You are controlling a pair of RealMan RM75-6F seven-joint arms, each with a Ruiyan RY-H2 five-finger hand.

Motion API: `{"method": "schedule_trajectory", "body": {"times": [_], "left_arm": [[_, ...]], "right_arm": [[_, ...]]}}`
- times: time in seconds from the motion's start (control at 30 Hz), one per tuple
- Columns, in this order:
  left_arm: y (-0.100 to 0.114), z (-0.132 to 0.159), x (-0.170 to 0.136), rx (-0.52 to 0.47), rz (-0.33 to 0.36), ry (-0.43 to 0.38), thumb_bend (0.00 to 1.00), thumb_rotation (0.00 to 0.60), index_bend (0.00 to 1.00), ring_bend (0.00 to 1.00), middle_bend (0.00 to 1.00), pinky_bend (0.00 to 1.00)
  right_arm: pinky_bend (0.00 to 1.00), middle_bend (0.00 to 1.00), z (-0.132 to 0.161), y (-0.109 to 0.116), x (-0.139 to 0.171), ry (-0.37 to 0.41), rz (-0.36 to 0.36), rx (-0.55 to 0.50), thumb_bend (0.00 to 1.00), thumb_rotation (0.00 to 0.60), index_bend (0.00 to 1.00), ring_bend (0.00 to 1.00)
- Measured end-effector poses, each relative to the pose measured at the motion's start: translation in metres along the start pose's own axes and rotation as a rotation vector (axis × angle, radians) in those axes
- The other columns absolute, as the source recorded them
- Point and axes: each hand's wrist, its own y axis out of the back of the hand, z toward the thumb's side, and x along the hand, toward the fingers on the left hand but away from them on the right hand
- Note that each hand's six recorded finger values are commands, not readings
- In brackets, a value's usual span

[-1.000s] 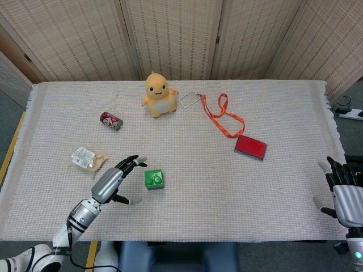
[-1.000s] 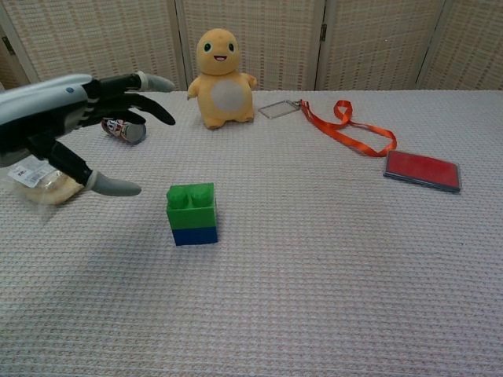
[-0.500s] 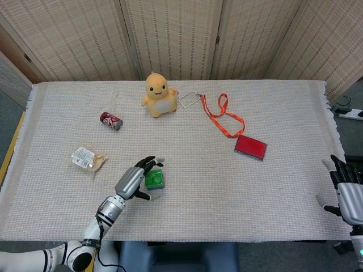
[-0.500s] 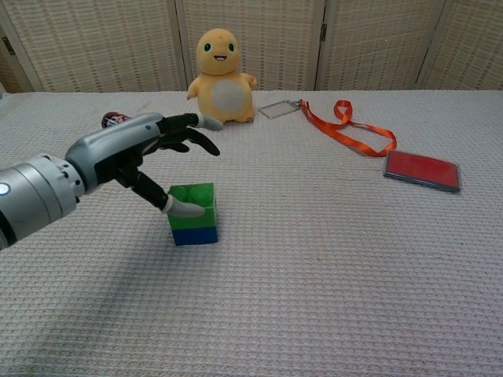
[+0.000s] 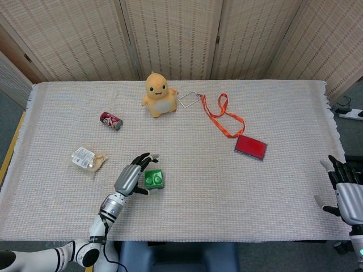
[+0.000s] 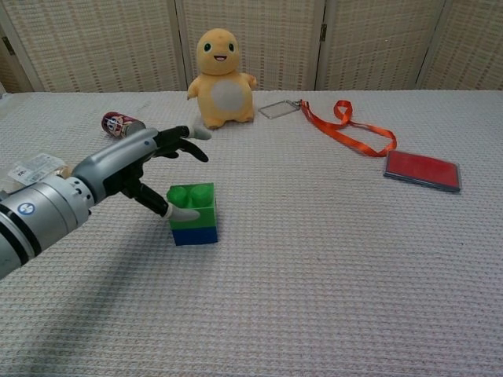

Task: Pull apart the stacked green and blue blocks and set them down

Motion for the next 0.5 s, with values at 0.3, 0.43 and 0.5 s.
{"method": "schedule_trajectory", "body": {"times": [0.3, 0.43, 0.5], "left_arm": [[-0.009, -0.006, 0.004, -0.01, -0.002, 0.02, 0.18, 0.6, 0.16, 0.11, 0.28, 0.13], [-0.012, -0.01, 0.006, -0.021, 0.007, 0.036, 0.18, 0.6, 0.17, 0.12, 0.3, 0.13], [-0.014, -0.011, 0.007, -0.026, 0.011, 0.039, 0.18, 0.6, 0.18, 0.12, 0.31, 0.14]], "right_arm": [[0.0, 0.0, 0.0, 0.002, 0.002, 0.006, -0.002, -0.007, 0.33, 0.6, 0.0, 0.0], [0.0, 0.0, 0.0, 0.002, 0.002, 0.004, -0.001, -0.007, 0.33, 0.6, 0.0, 0.0], [0.0, 0.0, -0.001, 0.002, 0.001, 0.003, 0.0, -0.006, 0.33, 0.6, 0.0, 0.0]]}}
